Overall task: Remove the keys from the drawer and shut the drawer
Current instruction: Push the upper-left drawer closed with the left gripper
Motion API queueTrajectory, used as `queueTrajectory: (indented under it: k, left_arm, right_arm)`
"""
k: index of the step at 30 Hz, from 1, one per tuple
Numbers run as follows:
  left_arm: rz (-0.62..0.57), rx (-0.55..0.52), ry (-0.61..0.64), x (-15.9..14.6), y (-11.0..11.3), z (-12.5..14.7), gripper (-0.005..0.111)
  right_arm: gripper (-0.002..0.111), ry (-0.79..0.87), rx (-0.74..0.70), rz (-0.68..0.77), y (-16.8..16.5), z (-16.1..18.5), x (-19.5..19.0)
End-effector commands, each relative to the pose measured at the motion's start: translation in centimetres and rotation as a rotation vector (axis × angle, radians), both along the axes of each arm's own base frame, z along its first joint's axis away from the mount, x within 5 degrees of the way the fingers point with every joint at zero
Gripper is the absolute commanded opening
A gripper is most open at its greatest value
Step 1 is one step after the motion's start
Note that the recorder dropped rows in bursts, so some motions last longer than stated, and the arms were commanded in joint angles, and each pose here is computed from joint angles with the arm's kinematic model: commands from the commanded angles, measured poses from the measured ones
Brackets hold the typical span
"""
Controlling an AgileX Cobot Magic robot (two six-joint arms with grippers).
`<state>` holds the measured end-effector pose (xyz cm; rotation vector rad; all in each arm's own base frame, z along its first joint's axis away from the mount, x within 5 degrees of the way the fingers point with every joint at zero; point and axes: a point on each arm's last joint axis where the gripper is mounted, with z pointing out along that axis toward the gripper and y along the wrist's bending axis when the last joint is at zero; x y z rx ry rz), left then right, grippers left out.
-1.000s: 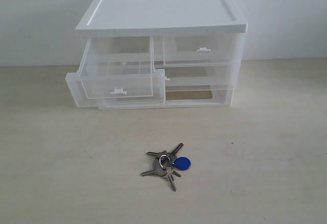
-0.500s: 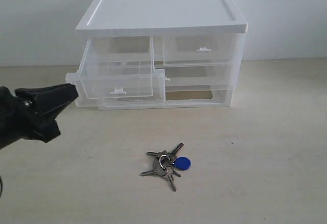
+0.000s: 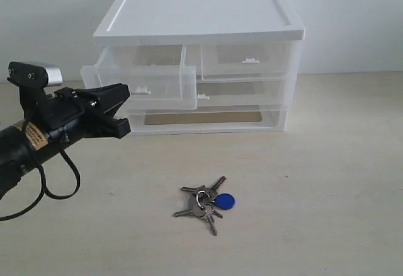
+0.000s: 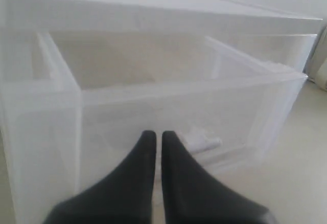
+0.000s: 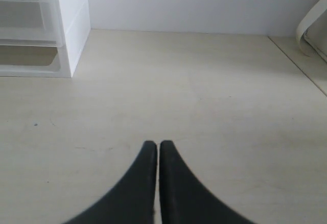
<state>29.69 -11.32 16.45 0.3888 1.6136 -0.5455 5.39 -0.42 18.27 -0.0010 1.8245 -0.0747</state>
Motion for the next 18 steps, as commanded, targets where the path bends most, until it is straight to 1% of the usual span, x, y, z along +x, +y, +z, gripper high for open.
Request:
queueTrajectory:
  k: [1,4,6,10,15,18]
  left_arm:
    - [0.012,0.018,-0.021,1.7,-0.5,1.1,0.004]
    - [0.031,0.058,-0.01,4.0,-1.0,1.9,0.004]
    - [0.034,0.07,-0.006,5.4,-1.3,1.7,0.004]
    - [0.034,0.067,-0.004,7.2,-1.8,0.8,0.004]
    - [0.037,0.065,-0.034,8.1,-2.1,1.4,0.004]
    - [0.051,0.094,-0.011,8.9,-2.1,1.6,0.004]
  right_arm:
    - [0.0,-0.009,0.003,-0.007,0.0,0.1,0.0]
    - [0.0,-0.009,0.003,-0.007,0.0,0.1,0.0]
    - [0.0,-0.009,0.003,-0.007,0.0,0.1,0.0]
    - [0.0,-0.009,0.003,-0.007,0.0,0.1,0.0]
    - [0.0,-0.009,0.003,-0.007,0.0,0.1,0.0]
    - [0.0,-0.009,0.003,-0.007,0.0,0.1,0.0]
